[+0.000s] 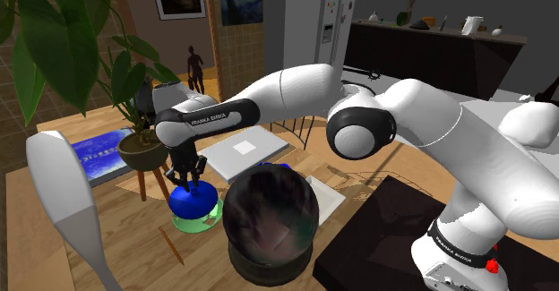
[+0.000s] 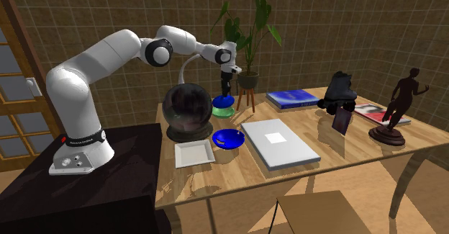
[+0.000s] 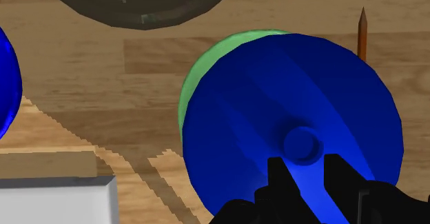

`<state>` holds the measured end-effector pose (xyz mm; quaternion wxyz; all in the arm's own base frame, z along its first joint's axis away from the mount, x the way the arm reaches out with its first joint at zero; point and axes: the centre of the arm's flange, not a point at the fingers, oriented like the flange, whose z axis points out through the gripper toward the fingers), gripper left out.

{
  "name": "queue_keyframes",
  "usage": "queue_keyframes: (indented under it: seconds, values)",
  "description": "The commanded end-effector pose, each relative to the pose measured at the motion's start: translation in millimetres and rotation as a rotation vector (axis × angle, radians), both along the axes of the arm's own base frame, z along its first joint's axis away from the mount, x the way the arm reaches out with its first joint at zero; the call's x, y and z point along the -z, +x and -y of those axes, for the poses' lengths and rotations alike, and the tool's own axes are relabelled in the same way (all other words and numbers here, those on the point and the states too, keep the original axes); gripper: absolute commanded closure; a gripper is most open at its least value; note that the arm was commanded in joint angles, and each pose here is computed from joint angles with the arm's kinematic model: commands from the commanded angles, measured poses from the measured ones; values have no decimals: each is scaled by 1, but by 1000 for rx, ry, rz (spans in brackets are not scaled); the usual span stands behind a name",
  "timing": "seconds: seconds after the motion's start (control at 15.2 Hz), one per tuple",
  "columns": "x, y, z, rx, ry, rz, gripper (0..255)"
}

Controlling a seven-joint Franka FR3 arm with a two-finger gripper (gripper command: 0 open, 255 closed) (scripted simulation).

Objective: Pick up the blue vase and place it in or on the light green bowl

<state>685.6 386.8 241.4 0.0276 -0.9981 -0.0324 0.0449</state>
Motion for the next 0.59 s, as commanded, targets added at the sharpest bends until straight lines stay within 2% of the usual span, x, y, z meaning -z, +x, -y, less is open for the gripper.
queue_keyframes:
  seconds: [0.0, 0.26, 0.53]
  values:
    - [11, 1, 0, 0, 1, 1, 255]
    - [32, 1, 0, 0, 1, 1, 255]
    - [35, 1, 0, 0, 1, 1, 255]
